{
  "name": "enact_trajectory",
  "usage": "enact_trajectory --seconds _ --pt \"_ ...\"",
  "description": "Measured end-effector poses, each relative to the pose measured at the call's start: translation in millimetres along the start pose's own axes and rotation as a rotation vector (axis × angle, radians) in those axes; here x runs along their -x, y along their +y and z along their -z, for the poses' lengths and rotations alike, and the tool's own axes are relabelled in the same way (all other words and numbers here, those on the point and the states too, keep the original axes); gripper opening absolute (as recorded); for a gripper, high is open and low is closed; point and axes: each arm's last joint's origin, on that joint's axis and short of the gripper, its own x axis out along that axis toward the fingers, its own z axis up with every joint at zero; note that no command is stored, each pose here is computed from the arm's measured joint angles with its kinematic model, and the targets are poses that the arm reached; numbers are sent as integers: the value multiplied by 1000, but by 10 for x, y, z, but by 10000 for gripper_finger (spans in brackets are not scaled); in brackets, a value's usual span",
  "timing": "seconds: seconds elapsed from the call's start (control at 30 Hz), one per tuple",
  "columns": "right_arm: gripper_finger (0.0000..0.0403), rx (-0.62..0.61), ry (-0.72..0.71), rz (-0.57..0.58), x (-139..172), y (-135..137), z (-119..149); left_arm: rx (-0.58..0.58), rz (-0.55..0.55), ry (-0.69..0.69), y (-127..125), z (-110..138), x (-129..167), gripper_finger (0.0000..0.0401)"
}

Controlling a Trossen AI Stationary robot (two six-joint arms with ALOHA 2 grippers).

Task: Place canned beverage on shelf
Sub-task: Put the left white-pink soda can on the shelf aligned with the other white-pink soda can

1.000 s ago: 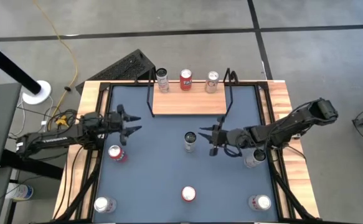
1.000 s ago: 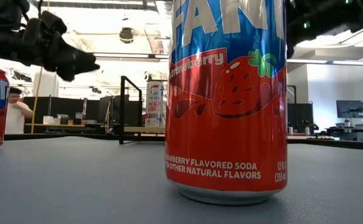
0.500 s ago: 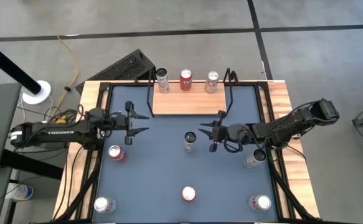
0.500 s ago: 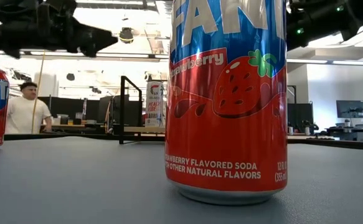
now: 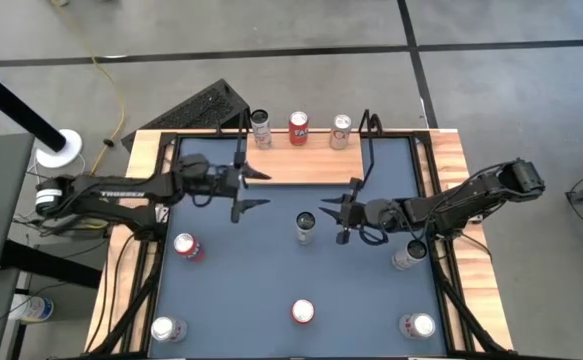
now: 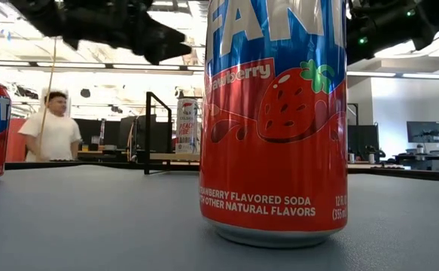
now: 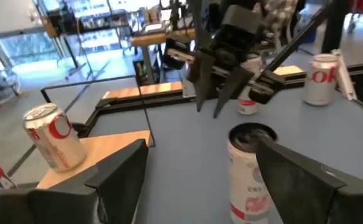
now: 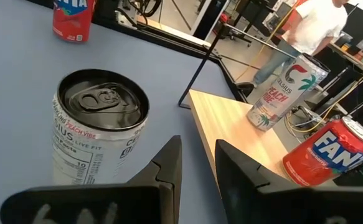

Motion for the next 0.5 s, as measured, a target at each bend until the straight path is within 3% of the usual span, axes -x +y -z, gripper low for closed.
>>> enact_trajectory --seconds 0.13,0.3,0.5 --pt "97 4 6 -2 0 2 7 18 61 64 43 -90 -225 292" --pt "97 1 16 2 -7 -9 18 17 191 147 -52 80 -536 292" --pt "97 -3 30 -18 -14 -12 39 -52 293 148 -245 195 -754 292"
